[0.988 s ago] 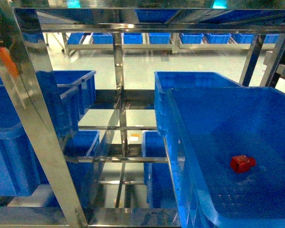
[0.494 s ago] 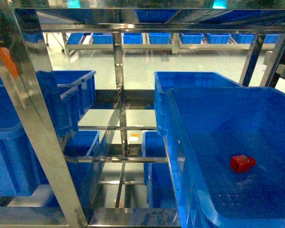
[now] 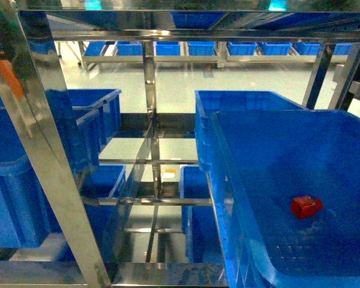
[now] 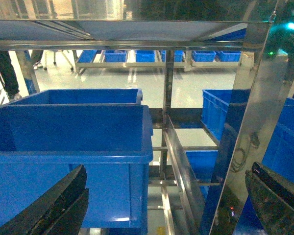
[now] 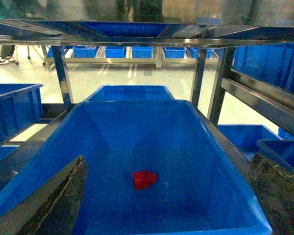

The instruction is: Pick red block from blue box to shelf

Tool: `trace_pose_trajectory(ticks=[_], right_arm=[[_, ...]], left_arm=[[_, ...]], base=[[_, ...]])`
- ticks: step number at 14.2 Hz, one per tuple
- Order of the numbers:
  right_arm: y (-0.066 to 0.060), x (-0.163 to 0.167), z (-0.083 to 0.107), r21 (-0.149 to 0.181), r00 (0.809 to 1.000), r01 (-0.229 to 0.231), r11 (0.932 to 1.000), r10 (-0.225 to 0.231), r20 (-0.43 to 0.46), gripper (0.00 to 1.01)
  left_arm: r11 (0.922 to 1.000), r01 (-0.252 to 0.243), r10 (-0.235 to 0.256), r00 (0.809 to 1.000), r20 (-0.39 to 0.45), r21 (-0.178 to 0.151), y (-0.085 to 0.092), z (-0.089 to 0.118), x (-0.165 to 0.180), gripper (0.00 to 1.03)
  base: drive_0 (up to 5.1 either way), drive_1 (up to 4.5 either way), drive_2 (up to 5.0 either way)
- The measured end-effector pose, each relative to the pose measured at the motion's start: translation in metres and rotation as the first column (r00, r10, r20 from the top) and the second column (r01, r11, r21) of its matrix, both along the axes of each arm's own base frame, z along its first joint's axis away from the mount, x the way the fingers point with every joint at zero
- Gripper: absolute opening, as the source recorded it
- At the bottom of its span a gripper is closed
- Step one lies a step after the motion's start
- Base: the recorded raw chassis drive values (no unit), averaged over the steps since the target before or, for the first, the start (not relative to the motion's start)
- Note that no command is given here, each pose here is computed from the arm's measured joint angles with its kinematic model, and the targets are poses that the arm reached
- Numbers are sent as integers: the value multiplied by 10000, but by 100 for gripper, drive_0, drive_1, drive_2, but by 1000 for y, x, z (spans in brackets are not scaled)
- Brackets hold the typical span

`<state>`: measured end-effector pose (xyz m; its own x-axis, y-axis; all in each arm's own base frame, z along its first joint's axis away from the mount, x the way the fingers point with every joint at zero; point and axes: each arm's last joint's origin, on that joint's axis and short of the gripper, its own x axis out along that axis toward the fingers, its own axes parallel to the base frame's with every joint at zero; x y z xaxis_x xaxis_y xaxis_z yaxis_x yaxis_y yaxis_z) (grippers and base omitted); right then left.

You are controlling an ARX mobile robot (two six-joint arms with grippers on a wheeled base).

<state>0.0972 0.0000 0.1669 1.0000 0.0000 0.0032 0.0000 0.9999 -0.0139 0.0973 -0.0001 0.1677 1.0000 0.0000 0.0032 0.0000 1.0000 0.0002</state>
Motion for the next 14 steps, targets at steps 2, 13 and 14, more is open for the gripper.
trace_pose_trajectory(ticks=[2, 13, 14], right_arm=[[0, 0, 0, 0, 10000, 0, 10000, 0, 0, 98], [0, 0, 0, 0, 10000, 0, 10000, 0, 0, 98], [0, 0, 0, 0, 10000, 0, 10000, 0, 0, 98]], left_arm=[[10000, 0, 0, 10000, 0, 4, 0, 0, 0, 98], [10000, 4, -4, 10000, 0, 0, 0, 0, 0, 98], [10000, 4, -4, 10000, 0, 0, 0, 0, 0, 98]], base=[[0, 0, 0], [0, 0, 0], [0, 0, 0]])
